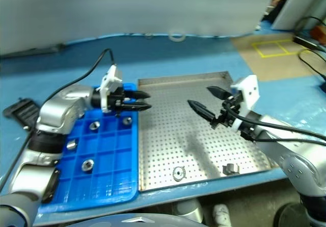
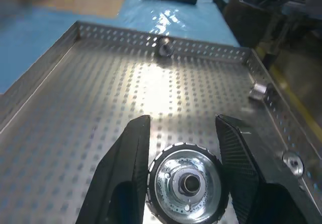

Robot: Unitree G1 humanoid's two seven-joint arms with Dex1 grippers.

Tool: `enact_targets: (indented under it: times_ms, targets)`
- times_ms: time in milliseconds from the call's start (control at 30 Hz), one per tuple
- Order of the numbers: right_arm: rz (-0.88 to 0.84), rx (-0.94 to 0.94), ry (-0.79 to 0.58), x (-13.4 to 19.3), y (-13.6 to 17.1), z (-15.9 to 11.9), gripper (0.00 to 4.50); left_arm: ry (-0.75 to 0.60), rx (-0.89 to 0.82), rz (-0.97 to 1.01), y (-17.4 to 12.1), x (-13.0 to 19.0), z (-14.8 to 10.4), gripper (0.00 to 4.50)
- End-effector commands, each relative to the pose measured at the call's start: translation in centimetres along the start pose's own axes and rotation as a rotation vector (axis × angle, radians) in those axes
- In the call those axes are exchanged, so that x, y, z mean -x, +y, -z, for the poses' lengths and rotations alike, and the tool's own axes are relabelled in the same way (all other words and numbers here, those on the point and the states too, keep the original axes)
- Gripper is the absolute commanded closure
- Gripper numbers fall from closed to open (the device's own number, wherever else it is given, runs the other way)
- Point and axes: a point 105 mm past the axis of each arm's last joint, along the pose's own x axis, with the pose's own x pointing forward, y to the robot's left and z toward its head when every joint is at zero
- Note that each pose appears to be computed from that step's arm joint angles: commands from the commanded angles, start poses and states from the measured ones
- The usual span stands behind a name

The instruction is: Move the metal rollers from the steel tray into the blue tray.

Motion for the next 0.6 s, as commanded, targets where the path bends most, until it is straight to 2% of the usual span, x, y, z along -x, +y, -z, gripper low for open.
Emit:
enact_targets:
  times_ms: [33, 200, 300, 467, 600]
  targets:
    - [-0.152, 0.043, -0.015, -2.4, 0.2, -0.4, 0.0, -0.013, -0.073, -0.094, -1.7, 2.9, -1.2, 2.77]
    - [-0.31, 0.068, -0.013, -5.3, 1.6, 0.2, 0.0, 0.037, -0.106, -0.233, -2.6, 5.2, -0.3, 2.77]
    - [-0.377, 0.07, -0.017, -6.5, 2.4, 0.6, 0.0, 0.055, -0.067, -0.278, -4.3, 6.2, 0.4, 2.77]
    - [-0.425, 0.082, -0.022, -7.5, 3.0, 0.9, 0.0, 0.089, 0.033, -0.282, -6.8, 6.0, 2.8, 2.77]
    - [-0.438, 0.082, -0.029, -7.5, 3.5, 1.1, 0.0, 0.103, 0.085, -0.306, -7.0, 5.7, 4.0, 2.77]
